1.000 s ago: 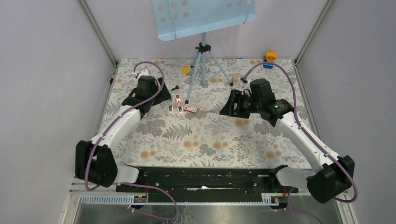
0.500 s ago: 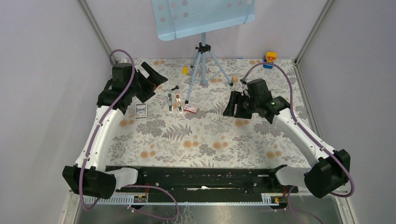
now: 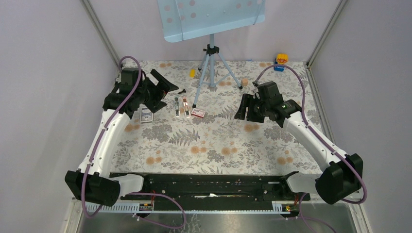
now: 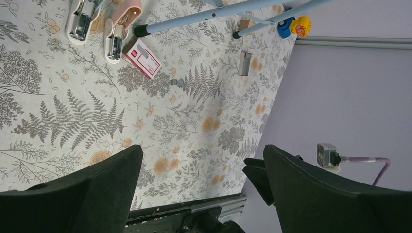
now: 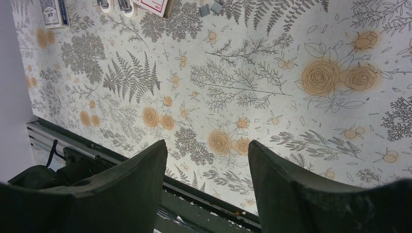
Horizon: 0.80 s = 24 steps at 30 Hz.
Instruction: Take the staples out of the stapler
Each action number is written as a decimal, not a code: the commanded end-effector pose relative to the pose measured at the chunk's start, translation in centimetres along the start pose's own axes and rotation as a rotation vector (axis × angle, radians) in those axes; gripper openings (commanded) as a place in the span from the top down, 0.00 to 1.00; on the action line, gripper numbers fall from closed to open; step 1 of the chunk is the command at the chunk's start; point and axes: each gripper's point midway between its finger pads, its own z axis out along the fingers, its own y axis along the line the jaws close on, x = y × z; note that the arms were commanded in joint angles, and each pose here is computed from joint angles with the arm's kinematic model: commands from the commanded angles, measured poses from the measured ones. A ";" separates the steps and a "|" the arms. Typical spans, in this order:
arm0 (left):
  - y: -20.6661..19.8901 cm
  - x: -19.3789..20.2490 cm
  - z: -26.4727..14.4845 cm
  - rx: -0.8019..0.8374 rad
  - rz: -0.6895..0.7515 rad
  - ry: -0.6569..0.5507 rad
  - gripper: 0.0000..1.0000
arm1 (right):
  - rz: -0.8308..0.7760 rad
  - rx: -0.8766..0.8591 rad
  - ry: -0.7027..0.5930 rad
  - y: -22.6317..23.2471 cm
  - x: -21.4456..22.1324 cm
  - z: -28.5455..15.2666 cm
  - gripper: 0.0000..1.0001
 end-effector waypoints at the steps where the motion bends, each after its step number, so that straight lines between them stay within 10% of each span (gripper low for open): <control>1: -0.2 -1.7 0.4 -0.029 -0.026 -0.090 0.01 | -0.005 0.001 -0.012 -0.2 -0.8 0.5 0.31; 24: 0.0 -2.4 2.9 -0.049 -0.040 -0.079 0.01 | 0.030 0.024 0.037 -1.6 -0.6 2.0 0.31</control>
